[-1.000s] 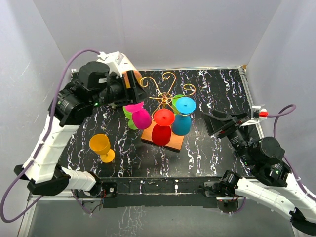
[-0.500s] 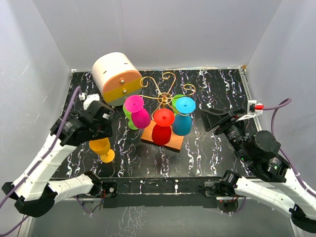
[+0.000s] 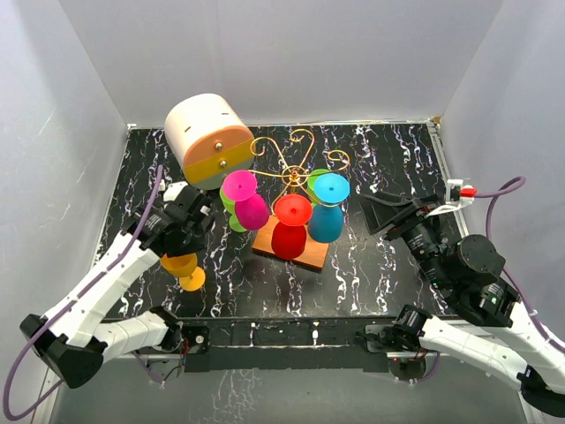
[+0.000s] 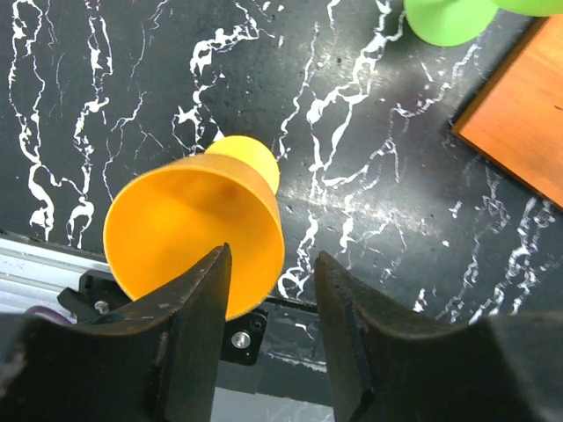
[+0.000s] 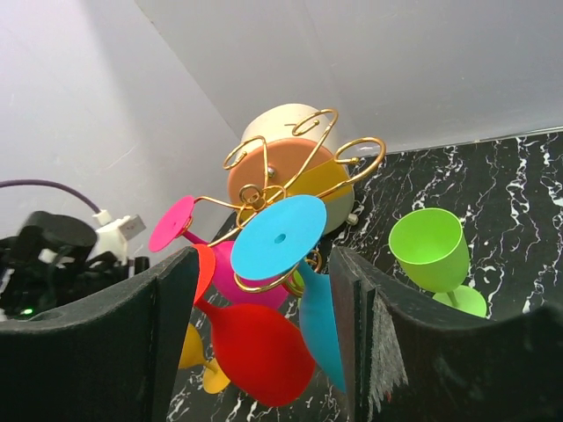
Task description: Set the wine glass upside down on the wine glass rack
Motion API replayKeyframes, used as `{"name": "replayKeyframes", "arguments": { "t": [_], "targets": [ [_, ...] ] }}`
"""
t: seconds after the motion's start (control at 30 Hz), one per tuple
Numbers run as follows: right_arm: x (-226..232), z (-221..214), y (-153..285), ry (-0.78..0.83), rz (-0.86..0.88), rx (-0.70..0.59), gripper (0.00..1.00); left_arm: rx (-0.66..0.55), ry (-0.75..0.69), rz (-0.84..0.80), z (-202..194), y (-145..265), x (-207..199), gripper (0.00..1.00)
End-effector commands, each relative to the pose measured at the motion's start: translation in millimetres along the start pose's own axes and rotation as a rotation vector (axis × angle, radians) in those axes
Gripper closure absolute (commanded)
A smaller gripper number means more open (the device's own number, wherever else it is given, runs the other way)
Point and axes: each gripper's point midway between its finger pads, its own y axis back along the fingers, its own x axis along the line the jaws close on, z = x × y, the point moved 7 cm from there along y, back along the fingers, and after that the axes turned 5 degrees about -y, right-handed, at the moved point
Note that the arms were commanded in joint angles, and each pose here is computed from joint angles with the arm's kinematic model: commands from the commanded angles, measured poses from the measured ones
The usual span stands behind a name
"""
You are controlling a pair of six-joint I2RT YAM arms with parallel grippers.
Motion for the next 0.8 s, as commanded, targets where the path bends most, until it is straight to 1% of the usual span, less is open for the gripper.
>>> {"name": "replayKeyframes", "arguments": {
  "t": [0.0, 0.07, 0.13, 0.23, 0.47, 0.53, 0.63, 0.77],
  "targets": [
    [8, 17, 6, -0.05, 0.051, -0.067, 0.41, 0.036, 0.03, 0.042, 0, -21, 5, 0.61],
    [7, 16, 6, -0.049, 0.048, -0.069, 0.41, 0.046, 0.047, 0.051, -1, -27, 7, 0.62],
    [6, 15, 6, -0.049, 0.049, -0.069, 0.41, 0.066, 0.056, 0.017, -4, -32, 4, 0.63],
    [6, 12, 5, -0.052, 0.055, -0.069, 0.41, 0.085, 0.068, -0.018, -6, -36, 0, 0.67],
    [10, 11, 2, -0.067, 0.078, -0.069, 0.4, 0.061, 0.097, -0.038, -9, -36, 2, 0.81],
    [12, 12, 2, -0.077, 0.086, -0.073, 0.39, 0.066, 0.096, -0.024, -11, -38, 4, 0.88],
    [15, 15, 2, -0.091, 0.1, -0.08, 0.39, 0.032, 0.103, 0.001, -8, -36, 8, 0.99],
    [21, 18, -1, -0.107, 0.119, -0.085, 0.39, -0.06, 0.118, 0.005, 7, -23, 14, 1.0]
  ]
}}
